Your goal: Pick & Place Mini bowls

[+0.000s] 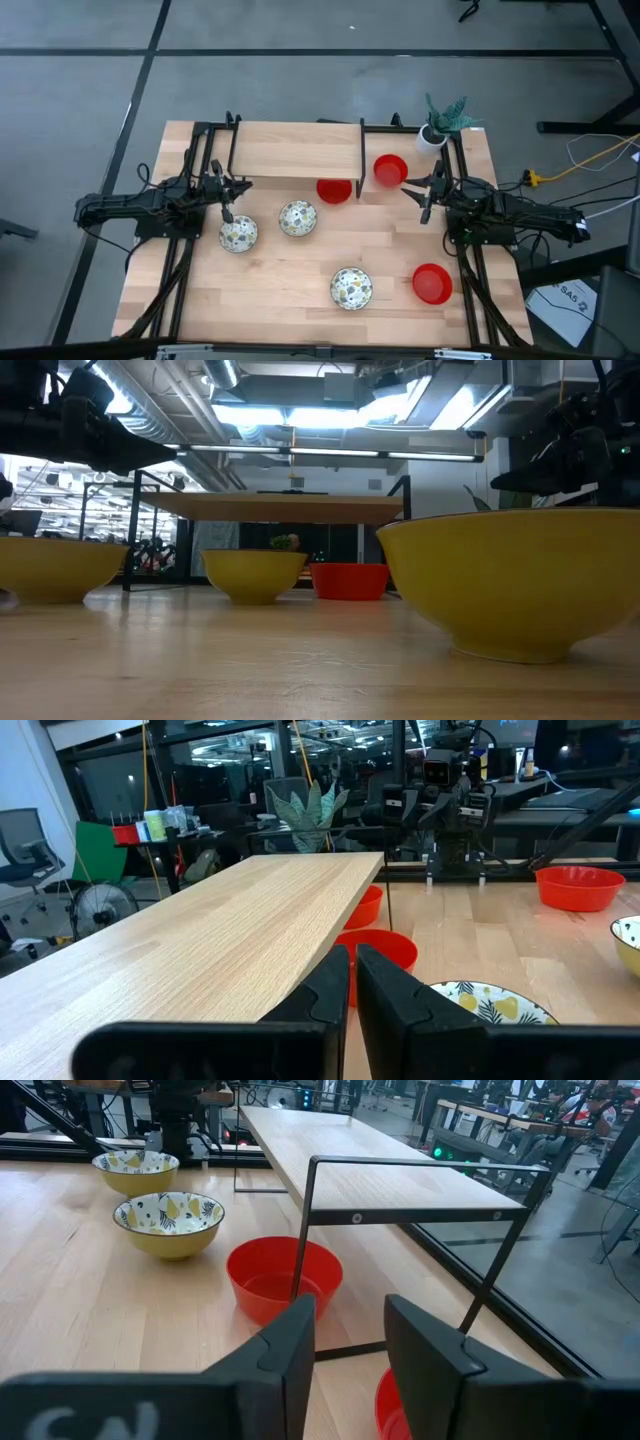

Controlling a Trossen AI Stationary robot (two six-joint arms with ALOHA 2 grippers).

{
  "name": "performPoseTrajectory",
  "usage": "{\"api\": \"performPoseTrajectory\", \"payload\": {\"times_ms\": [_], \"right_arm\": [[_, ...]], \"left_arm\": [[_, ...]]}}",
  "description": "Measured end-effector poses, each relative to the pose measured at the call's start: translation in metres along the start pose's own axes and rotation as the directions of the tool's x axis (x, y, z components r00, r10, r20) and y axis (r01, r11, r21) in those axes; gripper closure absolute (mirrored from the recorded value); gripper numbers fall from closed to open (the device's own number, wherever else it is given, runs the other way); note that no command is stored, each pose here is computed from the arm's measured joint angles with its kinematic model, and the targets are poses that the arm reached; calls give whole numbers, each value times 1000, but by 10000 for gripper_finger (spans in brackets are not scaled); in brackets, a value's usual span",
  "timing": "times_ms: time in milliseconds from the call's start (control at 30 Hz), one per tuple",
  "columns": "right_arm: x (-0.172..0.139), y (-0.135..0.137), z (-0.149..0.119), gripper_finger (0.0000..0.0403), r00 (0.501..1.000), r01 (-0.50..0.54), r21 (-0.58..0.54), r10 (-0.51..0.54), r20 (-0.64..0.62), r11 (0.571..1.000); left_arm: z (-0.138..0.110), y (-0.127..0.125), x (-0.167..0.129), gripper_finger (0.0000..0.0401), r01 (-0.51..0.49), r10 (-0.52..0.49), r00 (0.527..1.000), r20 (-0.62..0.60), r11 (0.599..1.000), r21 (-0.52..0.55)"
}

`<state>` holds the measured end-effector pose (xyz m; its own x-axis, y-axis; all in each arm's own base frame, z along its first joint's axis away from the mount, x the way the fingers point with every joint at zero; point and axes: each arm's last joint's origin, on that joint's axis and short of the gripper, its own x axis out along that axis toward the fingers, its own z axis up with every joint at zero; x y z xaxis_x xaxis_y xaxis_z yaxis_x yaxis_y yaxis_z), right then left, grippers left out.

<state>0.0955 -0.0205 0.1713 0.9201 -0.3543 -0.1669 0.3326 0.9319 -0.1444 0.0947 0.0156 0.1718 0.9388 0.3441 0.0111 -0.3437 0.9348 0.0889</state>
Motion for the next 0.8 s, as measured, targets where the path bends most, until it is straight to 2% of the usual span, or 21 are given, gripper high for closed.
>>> {"api": "performPoseTrajectory", "payload": {"times_ms": [567, 600, 667, 733, 800], "right_arm": [[0, 0, 0, 280, 1000, 0, 6, 0, 0, 1000], [0, 0, 0, 280, 1000, -4, 26, 4, 1, 1000], [0, 1, 0, 280, 999, -43, 139, 42, 6, 989], [0, 3, 1, 280, 994, -110, 275, 109, 21, 955], [0, 4, 4, 280, 989, -149, 349, 141, 48, 925]], "left_arm": [[0, 0, 0, 384, 0, 0, 1000, 0, 1000, 0], [0, 0, 0, 384, 0, 0, 1000, 0, 1000, 0], [0, 0, 0, 385, 0, 0, 1000, -1, 1000, 0], [0, 0, 0, 386, 0, 0, 1000, 0, 1000, 0], [0, 0, 0, 385, 0, 0, 1000, 0, 1000, 0]]}}
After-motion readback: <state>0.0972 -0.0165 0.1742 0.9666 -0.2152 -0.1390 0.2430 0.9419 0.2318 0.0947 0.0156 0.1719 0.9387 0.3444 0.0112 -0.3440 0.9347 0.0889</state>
